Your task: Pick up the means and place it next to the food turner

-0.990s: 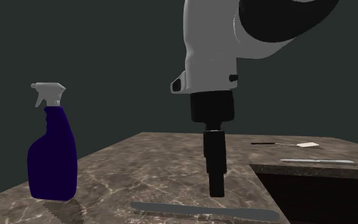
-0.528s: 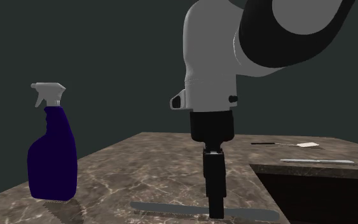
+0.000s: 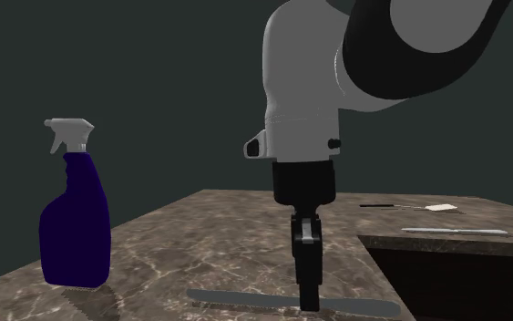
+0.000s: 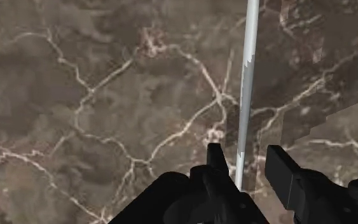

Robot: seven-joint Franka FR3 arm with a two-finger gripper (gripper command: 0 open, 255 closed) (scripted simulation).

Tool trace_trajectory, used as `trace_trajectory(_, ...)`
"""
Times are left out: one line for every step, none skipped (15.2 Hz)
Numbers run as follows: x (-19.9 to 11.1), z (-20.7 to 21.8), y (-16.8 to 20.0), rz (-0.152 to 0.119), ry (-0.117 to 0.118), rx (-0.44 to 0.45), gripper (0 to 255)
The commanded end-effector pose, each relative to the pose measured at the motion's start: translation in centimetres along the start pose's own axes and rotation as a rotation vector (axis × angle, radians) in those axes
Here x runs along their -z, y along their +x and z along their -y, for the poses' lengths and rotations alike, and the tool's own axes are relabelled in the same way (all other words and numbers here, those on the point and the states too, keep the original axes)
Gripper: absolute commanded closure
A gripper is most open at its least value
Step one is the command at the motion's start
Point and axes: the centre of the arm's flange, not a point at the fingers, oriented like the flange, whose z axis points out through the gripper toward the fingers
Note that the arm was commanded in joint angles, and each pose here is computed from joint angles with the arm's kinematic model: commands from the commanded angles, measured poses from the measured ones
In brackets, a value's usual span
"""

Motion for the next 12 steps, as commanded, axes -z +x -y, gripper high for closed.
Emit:
trace_trajectory(0.0, 0.0, 0.0, 0.0, 0.0, 0.0, 255)
trace_trajectory(0.0, 0.0, 0.0, 0.0, 0.0, 0.0, 255)
trace_trajectory(0.0, 0.0, 0.0, 0.0, 0.0, 0.0, 255)
trace_trajectory(0.0, 0.0, 0.0, 0.0, 0.0, 0.0, 255)
trace_trajectory(0.0, 0.0, 0.0, 0.0, 0.0, 0.0, 255)
trace_trajectory(0.0, 0.0, 0.0, 0.0, 0.0, 0.0, 255)
trace_trajectory(0.0, 0.0, 0.0, 0.0, 0.0, 0.0, 255)
trace_trajectory(0.0, 0.0, 0.0, 0.0, 0.0, 0.0, 255)
trace_trajectory(0.5, 0.0, 0.0, 0.0, 0.0, 0.0, 255)
trace_trajectory(1.1, 0.0, -0.1, 0.0, 0.0, 0.0, 255)
trace_trajectory(1.6, 0.0, -0.1, 0.0, 0.0, 0.0, 255)
trace_trajectory(2.1, 0.0, -0.1, 0.0, 0.0, 0.0, 255)
